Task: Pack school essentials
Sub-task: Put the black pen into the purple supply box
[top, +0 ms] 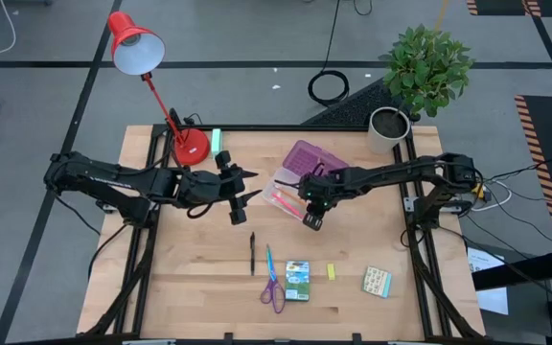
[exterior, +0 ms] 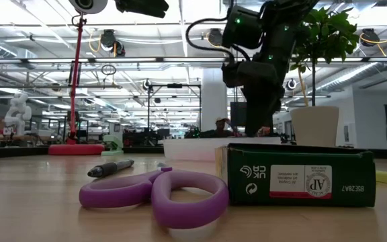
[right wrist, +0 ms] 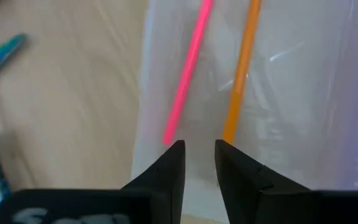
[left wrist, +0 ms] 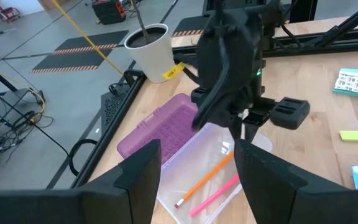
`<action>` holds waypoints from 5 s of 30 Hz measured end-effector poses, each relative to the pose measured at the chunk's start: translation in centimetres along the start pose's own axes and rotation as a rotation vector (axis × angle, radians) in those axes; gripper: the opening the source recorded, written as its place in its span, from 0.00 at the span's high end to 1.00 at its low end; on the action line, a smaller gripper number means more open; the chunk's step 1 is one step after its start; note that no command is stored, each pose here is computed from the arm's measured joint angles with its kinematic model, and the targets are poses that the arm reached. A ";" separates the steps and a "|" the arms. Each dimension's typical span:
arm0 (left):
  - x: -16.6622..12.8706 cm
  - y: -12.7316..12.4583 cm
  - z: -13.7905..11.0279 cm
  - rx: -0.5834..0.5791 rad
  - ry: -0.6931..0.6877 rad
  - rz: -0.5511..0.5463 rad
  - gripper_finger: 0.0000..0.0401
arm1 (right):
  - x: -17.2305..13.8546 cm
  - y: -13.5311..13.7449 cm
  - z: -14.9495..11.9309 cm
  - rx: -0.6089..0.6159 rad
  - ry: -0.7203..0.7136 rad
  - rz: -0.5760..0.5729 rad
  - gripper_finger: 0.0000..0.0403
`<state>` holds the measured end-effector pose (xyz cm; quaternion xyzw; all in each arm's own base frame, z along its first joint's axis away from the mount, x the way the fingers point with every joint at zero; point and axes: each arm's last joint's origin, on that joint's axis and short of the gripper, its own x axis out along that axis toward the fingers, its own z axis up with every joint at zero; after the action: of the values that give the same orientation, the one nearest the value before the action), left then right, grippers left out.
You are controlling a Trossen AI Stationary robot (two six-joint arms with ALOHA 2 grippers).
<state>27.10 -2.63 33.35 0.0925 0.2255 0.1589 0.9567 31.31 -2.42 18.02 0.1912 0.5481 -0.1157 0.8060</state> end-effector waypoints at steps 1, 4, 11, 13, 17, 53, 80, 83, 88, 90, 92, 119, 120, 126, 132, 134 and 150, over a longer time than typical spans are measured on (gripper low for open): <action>0.0 0.0 0.0 0.000 0.000 -0.001 0.48 | -0.3 0.2 -0.1 -0.008 -0.005 0.006 0.80; 0.0 -0.1 0.0 -0.002 0.000 -0.020 0.48 | -1.4 1.2 -0.4 -0.037 -0.037 0.029 0.80; 0.0 -0.1 -0.1 -0.047 0.012 -0.044 0.48 | -5.0 3.9 -1.6 -0.148 -0.172 0.018 0.80; 0.0 -0.2 -0.3 -0.063 0.025 -0.071 0.48 | -5.8 4.8 -2.2 -0.187 -0.211 -0.002 0.80; 0.3 -1.1 -0.7 -0.076 0.068 -0.103 0.48 | -6.8 6.3 -3.2 -0.270 -0.270 -0.045 0.80; 1.6 -21.6 -7.3 0.316 0.318 -0.631 0.48 | -3.2 10.7 -10.7 -0.435 -0.590 0.053 0.80; 4.1 -19.4 -9.6 -0.614 0.574 0.087 0.48 | -3.7 11.8 -11.2 -0.484 -0.643 0.096 0.80; 5.2 -19.2 -10.0 -0.699 0.638 0.089 0.48 | -3.7 11.8 -11.2 -0.485 -0.642 0.098 0.80; 6.8 -19.4 -11.4 -0.746 0.736 0.109 0.48 | -3.6 11.7 -11.2 -0.491 -0.632 0.092 0.80; 7.4 -19.2 -11.9 -0.760 0.762 0.133 0.48 | -3.6 11.7 -11.3 -0.495 -0.630 0.089 0.80; 7.8 -19.1 -12.1 -0.775 0.772 0.147 0.48 | -3.5 11.6 -11.3 -0.501 -0.622 0.082 0.80; 8.5 -19.3 -13.2 -0.825 0.825 0.198 0.49 | -3.6 11.7 -11.3 -0.509 -0.634 0.092 0.80; 8.5 -19.3 -13.2 -0.825 0.824 0.199 0.50 | -3.6 11.7 -11.3 -0.510 -0.633 0.092 0.80; 8.4 -19.2 -13.3 -0.813 0.827 0.213 0.63 | -3.7 11.8 -11.3 -0.509 -0.635 0.094 0.80; 8.4 -19.1 -13.4 -0.799 0.830 0.215 0.77 | -3.7 11.9 -11.4 -0.514 -0.634 0.098 0.80; 8.4 -19.2 -13.4 -0.793 0.830 0.211 0.80 | -3.7 11.9 -11.4 -0.514 -0.634 0.098 0.80; 8.1 -18.8 -13.3 -0.694 0.843 0.189 0.88 | -3.7 12.1 -11.6 -0.505 -0.631 0.112 0.80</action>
<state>32.75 -16.01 13.70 -0.2799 0.5142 0.3324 0.7394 24.93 13.43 19.87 -0.0281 0.2739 0.0135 0.9612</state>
